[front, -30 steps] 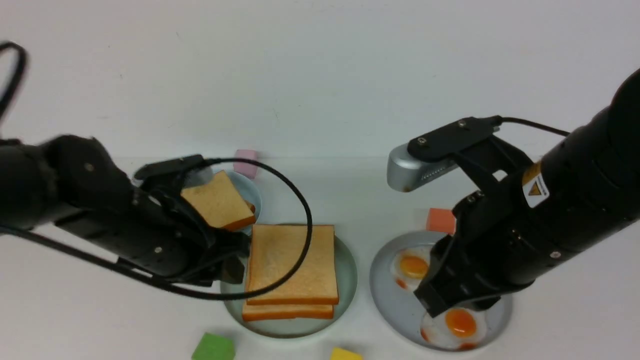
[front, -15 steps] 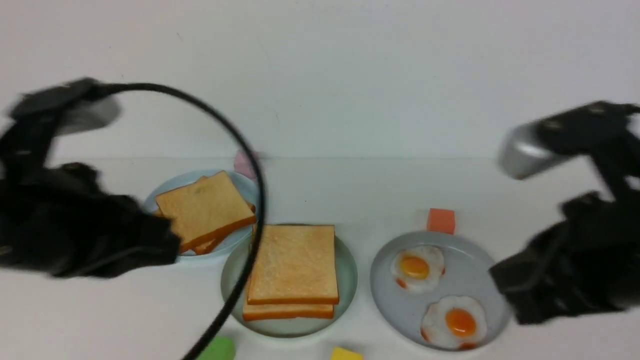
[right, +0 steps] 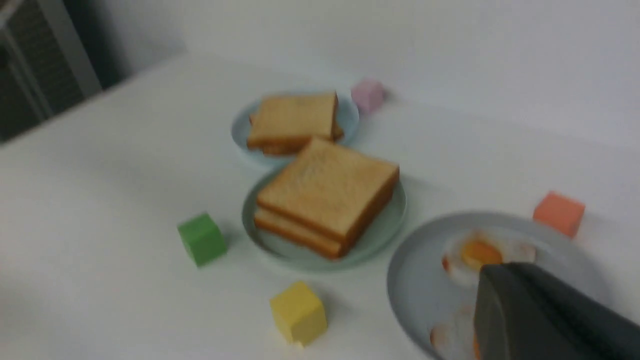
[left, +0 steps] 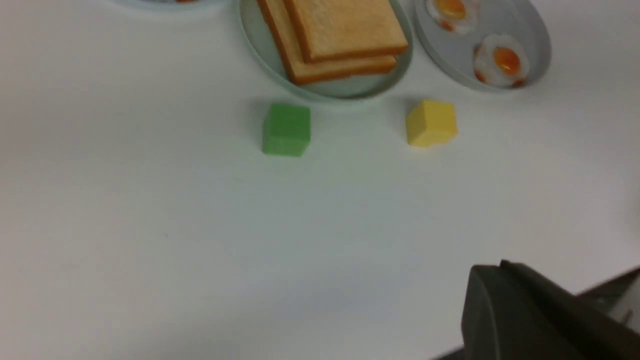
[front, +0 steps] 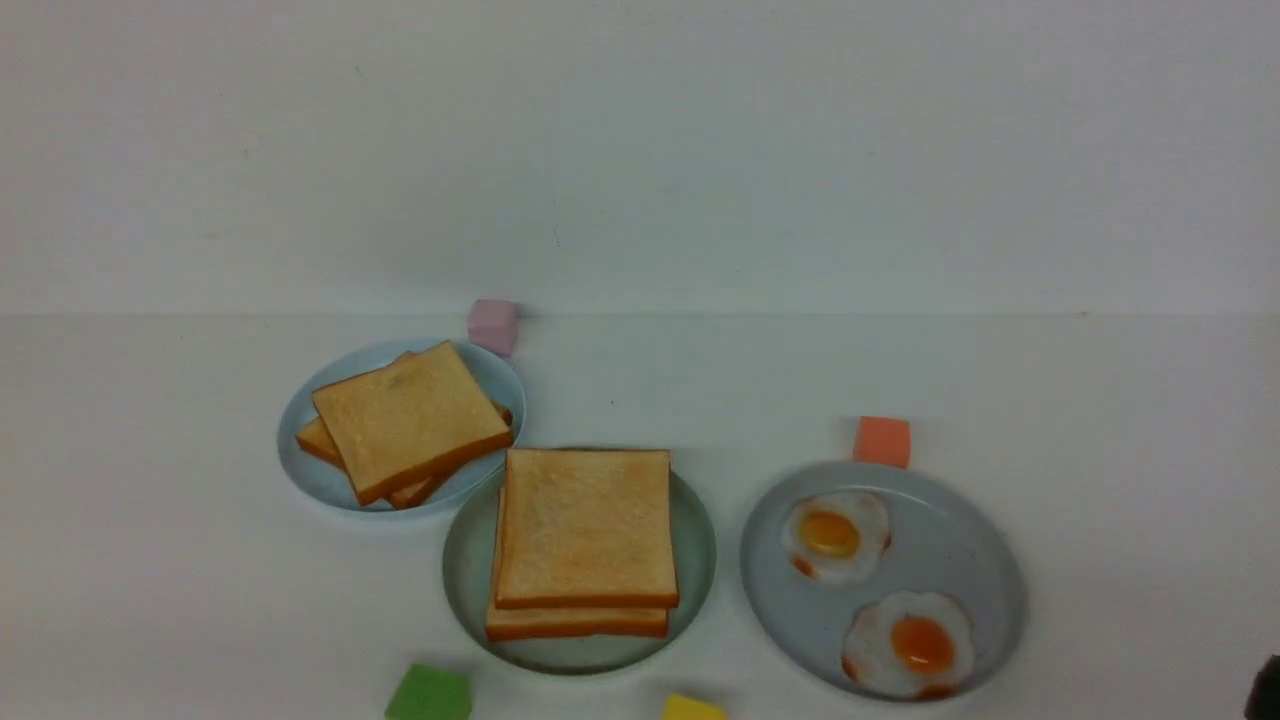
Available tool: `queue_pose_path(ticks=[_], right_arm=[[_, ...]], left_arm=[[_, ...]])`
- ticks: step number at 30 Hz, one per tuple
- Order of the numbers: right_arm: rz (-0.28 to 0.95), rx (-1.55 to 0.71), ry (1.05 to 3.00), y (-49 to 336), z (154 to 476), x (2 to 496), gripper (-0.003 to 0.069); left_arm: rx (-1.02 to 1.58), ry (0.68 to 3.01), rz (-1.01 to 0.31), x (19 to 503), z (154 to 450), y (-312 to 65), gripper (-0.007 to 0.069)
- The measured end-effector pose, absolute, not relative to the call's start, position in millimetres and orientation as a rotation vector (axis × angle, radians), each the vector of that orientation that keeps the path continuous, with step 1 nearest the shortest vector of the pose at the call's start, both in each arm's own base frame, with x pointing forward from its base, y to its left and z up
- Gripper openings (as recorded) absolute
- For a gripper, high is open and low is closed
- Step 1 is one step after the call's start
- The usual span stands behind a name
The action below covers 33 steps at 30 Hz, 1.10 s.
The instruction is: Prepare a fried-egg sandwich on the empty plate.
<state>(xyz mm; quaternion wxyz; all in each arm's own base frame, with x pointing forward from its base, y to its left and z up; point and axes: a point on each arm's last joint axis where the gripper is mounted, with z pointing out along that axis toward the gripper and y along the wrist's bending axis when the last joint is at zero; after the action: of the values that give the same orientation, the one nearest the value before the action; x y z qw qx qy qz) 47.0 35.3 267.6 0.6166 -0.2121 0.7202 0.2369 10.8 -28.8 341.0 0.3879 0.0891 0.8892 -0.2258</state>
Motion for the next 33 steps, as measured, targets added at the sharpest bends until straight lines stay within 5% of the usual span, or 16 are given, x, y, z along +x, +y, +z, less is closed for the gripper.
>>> queue_pose_path(ticks=[2, 22, 29, 33], right_arm=[[0.627, -0.530, 1.570, 31, 264, 41, -0.0006], [0.578, -0.449, 1.506, 26, 257, 35, 0.0005], [0.578, -0.449, 1.506, 26, 257, 35, 0.0008], [0.578, -0.449, 1.506, 26, 257, 35, 0.0012]], left_arm=[[0.236, 2.268, -0.592, 5, 340, -29, -0.0013], [0.220, 2.220, -0.598, 7, 343, -29, -0.0013], [0.186, 2.035, -0.262, 34, 334, -12, -0.0013], [0.010, 1.799, -0.109, 45, 304, 1, -0.0006]])
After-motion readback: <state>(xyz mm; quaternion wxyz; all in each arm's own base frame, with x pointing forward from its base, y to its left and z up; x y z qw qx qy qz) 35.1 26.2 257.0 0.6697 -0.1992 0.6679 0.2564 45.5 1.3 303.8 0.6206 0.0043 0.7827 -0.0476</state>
